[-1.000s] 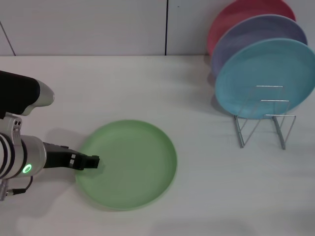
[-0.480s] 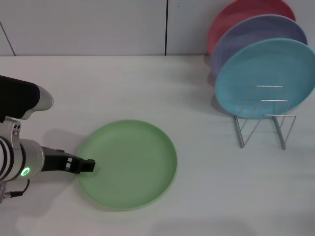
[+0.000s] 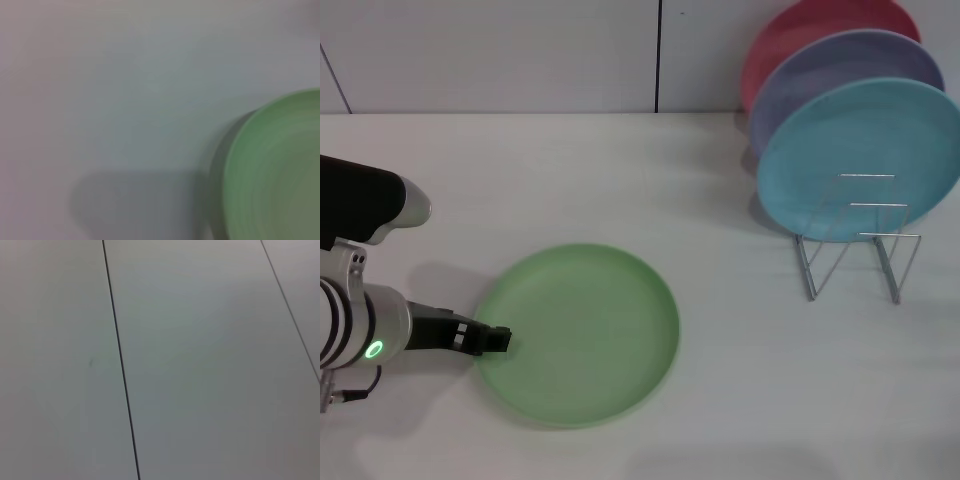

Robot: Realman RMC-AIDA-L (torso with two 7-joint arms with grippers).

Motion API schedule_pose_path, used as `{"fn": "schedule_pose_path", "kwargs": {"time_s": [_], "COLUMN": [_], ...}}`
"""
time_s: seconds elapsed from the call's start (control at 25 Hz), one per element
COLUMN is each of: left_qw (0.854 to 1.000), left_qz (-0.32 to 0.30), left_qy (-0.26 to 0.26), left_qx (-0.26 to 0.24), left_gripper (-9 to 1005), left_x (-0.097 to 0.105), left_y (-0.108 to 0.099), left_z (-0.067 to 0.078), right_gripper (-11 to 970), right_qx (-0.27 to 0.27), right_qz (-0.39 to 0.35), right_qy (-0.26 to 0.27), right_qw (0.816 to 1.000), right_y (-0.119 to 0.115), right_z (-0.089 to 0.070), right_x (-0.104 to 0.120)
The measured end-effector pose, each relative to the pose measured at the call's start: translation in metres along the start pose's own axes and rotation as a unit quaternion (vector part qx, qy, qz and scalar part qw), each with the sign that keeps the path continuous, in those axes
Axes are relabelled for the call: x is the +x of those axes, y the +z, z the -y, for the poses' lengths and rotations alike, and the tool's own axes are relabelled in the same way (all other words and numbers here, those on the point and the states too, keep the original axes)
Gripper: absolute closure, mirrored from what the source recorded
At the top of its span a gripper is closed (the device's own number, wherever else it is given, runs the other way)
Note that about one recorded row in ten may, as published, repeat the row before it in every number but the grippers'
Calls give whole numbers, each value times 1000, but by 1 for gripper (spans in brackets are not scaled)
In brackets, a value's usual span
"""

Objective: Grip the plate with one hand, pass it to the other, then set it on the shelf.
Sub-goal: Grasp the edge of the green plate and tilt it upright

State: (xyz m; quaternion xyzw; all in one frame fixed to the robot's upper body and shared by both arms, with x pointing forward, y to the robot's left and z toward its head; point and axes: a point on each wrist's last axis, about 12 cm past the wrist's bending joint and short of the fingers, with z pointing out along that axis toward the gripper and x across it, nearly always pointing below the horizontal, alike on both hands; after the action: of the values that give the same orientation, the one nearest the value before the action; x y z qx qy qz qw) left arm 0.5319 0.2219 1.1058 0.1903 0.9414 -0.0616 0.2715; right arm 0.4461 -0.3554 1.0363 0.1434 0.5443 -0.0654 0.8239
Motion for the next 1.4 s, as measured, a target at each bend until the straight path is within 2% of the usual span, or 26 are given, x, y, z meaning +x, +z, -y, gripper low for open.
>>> {"fn": "schedule_pose_path", "kwargs": {"time_s": [0.12,0.32,0.68,0.88,1.08,1.4], "left_qw": [1000,1000,1000,1000,999,999], "left_qz": [-3,-9,-10,-18,-26,-2], "left_qy": [3,5,6,17,28,41], "left_qx": [1,2,3,2,-3,-1], "left_gripper": [208,399,560,605,849,905], "left_x": [-1,-2,-3,-4,-6,-17], "left_y": [0,2,1,1,2,-9], "left_z": [1,2,2,3,6,11], "right_gripper": [219,219,219,220,220,220], "right_qx": [-1,-3,-3,-3,-4,-6], "right_qz": [0,0,0,0,5,13], "right_qy": [1,2,2,2,2,3], "right_qw": [1000,1000,1000,1000,1000,1000], "right_y": [0,0,0,0,0,-1], "right_z": [0,-1,-1,-1,-1,-1], "right_x": [0,0,0,0,-1,-3]}}
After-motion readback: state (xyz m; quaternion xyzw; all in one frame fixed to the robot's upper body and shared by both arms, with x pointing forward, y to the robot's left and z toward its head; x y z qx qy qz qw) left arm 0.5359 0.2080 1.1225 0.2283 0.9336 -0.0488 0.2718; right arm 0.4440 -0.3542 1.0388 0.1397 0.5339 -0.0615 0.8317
